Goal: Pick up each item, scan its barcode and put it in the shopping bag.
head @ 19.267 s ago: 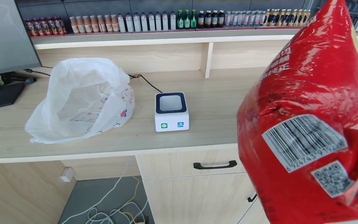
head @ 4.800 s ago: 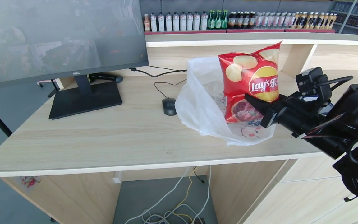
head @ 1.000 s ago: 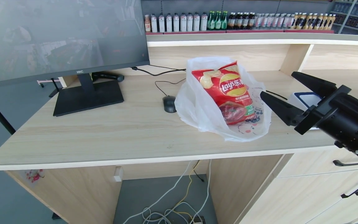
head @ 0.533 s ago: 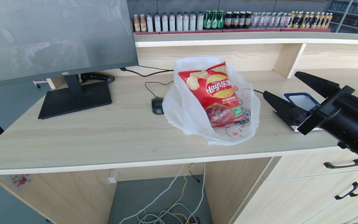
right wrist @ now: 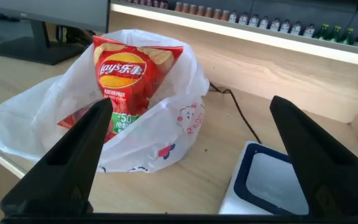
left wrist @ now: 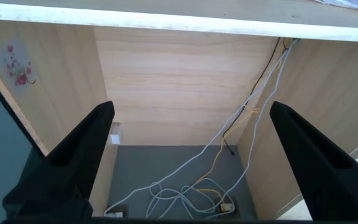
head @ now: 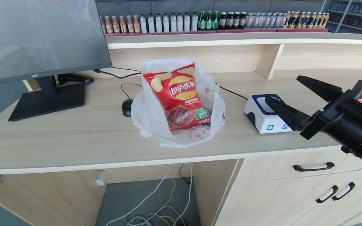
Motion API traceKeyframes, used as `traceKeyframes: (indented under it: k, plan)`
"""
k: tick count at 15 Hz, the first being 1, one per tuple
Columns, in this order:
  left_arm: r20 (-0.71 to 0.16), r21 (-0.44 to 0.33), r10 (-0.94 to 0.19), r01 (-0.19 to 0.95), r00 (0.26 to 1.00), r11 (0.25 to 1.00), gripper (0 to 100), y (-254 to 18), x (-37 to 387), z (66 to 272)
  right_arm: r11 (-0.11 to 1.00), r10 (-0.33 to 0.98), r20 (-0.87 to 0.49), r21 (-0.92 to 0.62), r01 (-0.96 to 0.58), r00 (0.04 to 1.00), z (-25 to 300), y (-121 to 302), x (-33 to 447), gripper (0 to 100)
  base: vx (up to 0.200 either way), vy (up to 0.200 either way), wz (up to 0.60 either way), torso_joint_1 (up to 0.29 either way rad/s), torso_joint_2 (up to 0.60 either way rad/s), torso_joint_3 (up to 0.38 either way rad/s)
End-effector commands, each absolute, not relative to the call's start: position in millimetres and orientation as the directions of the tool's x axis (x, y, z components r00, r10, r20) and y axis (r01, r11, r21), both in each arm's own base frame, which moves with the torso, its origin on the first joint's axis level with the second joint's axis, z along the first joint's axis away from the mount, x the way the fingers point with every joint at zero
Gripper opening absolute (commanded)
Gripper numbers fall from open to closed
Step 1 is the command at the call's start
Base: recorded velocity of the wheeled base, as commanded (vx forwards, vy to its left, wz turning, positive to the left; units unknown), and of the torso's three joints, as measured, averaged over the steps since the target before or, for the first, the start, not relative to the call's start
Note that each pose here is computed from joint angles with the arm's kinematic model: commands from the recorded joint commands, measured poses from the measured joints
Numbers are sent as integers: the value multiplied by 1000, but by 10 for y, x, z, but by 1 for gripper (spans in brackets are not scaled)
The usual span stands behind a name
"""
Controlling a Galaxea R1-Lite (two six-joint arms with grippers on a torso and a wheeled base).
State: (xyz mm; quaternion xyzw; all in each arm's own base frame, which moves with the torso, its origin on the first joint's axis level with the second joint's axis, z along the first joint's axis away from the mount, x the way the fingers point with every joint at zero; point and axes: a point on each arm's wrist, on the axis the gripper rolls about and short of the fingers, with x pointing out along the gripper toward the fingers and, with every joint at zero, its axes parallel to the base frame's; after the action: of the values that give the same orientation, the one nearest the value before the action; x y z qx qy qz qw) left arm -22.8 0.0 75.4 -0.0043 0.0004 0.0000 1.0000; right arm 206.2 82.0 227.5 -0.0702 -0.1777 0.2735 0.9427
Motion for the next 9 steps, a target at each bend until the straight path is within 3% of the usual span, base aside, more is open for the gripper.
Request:
traceKeyframes:
  k: [1,9]
  plan:
    - [0,-11,0,0,1000,1000,100,0,-228,755,840,542,289,-229,-492,789,2255,817,2057,100,0,-200,0,2,7,2]
    - [-2,-11,0,0,1000,1000,100,0,-228,753,838,544,269,-230,-495,795,2215,853,2155,100,0,-200,0,5,2,2]
